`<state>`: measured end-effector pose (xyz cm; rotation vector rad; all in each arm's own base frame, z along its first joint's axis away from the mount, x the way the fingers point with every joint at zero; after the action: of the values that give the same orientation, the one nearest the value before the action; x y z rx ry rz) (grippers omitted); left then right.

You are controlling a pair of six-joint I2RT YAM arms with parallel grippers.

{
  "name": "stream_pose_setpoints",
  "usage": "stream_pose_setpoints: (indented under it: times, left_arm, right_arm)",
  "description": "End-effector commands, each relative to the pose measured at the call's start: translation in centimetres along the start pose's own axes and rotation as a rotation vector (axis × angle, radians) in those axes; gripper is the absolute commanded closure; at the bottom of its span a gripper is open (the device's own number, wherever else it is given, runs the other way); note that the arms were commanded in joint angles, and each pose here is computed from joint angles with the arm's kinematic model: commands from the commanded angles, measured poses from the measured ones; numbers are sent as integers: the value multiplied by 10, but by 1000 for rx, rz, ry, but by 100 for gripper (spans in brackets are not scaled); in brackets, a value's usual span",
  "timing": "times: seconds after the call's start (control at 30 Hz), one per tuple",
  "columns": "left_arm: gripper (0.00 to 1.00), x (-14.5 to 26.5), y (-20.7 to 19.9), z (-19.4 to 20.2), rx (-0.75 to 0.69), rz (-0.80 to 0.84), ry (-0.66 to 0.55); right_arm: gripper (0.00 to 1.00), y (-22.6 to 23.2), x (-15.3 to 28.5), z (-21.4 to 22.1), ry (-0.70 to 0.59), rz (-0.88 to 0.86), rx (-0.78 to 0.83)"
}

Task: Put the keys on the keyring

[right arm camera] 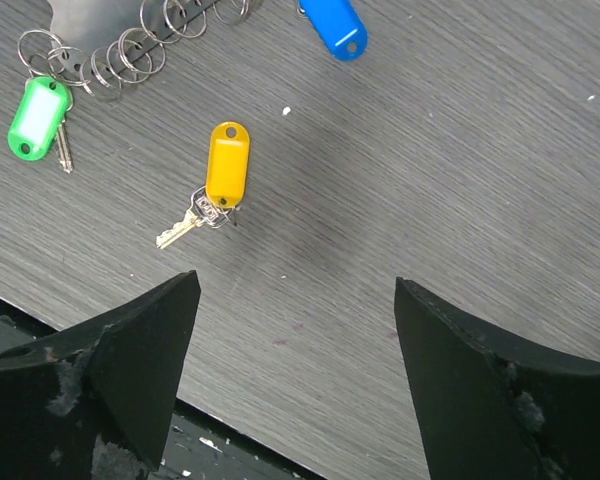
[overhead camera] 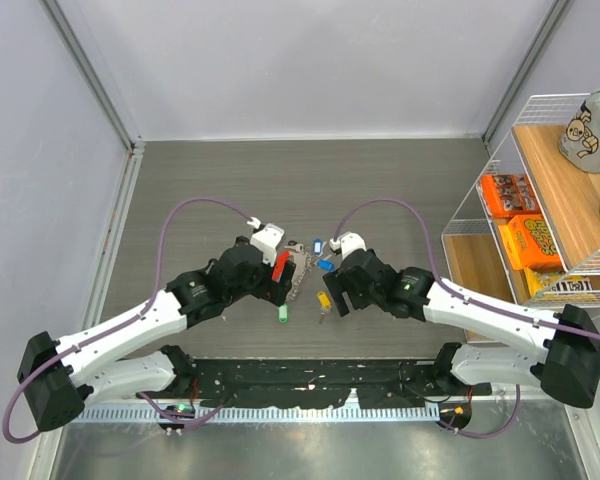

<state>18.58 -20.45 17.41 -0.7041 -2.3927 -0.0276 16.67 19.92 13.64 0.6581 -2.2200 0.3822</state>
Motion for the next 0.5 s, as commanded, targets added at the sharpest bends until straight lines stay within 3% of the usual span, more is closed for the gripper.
stream_pose_setpoints:
  times: [0.0, 0.17, 0.47]
  left_arm:
    - [1, -3, -8, -12, 35, 33, -63]
    - [4, -15, -7, -11, 58, -6, -36]
    - [12, -31, -13, -8, 112, -35, 33]
  right_arm:
    - [18, 11, -3, -22, -97, -47, -51]
    - [20, 14, -6, -24, -94, -54, -60]
    - [13, 9, 0, -28, -160, -39, -65]
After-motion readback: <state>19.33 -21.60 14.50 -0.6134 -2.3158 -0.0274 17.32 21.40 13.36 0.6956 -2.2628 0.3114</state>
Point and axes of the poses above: each gripper's point midway between its finger pads, its own x axis back along the fingers, its own y axis along the line the jaws close on, z = x × y, the point moved 4 cm from there along x, back along the fingers, and after that the axes turned 5 degrees about x, right-handed, at the moved point
